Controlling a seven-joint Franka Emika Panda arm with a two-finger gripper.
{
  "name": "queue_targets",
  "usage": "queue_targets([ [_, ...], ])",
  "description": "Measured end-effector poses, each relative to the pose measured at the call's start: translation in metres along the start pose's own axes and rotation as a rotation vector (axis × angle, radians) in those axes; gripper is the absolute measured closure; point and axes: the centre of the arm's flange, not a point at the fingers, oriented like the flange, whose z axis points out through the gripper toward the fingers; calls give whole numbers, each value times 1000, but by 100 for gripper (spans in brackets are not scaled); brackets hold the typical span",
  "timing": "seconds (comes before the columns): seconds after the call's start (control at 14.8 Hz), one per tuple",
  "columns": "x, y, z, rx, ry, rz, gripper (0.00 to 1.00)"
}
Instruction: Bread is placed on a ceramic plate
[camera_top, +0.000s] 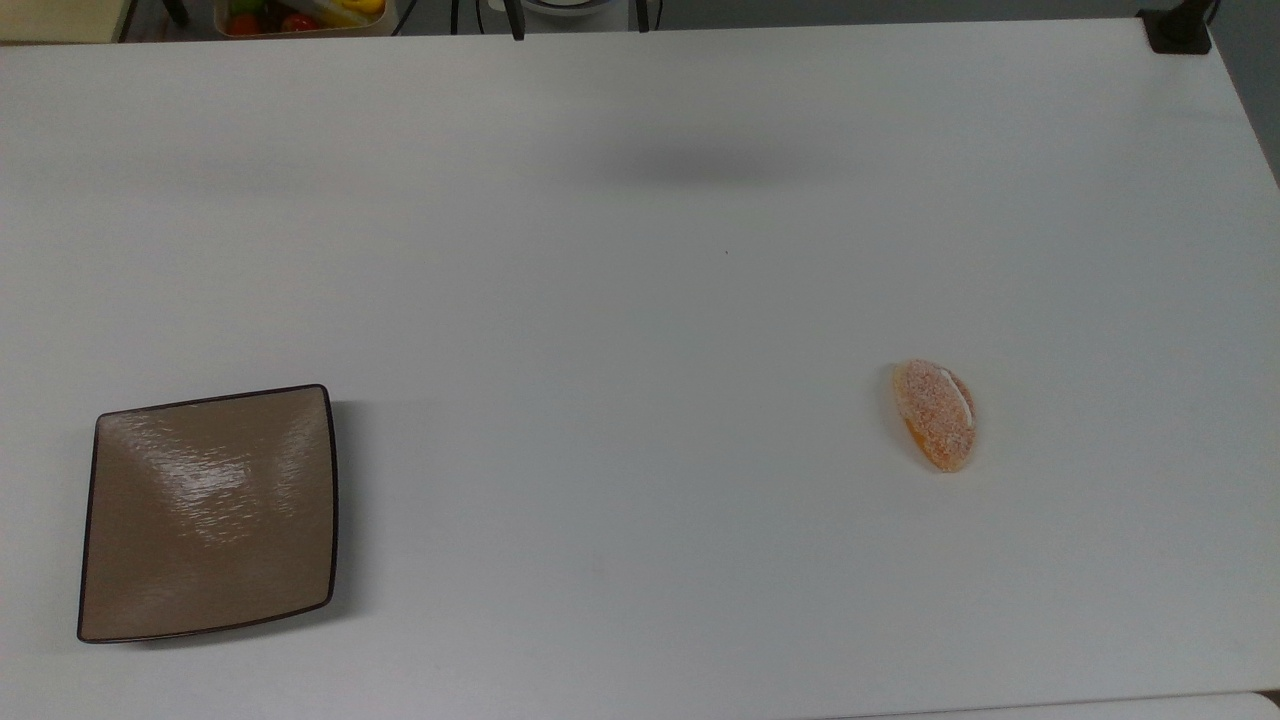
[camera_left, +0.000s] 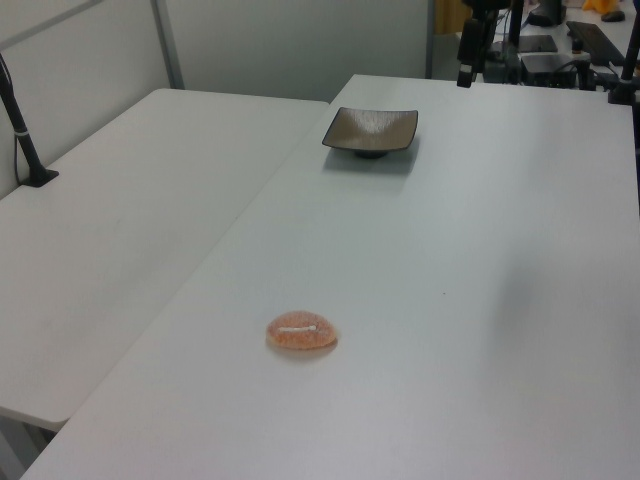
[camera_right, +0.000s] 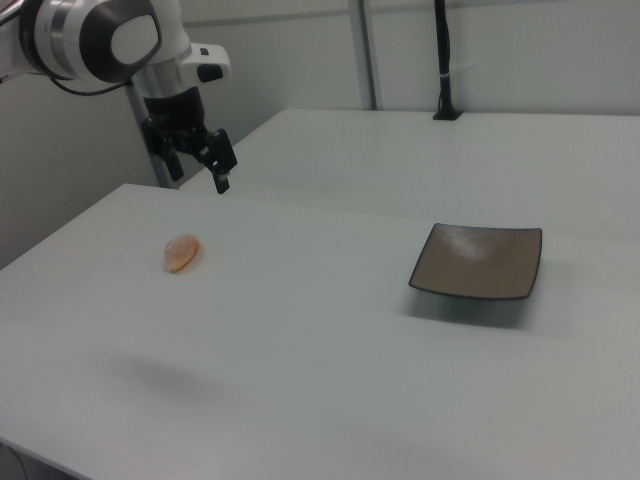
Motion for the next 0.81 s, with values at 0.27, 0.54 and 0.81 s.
queue_targets([
  [0.27,0,-4,1,0,-2,-8,0],
  [0.54,0,-4,2,0,-3,-9,0],
  [0.81,-2,-18,4,3,-8,-35,0],
])
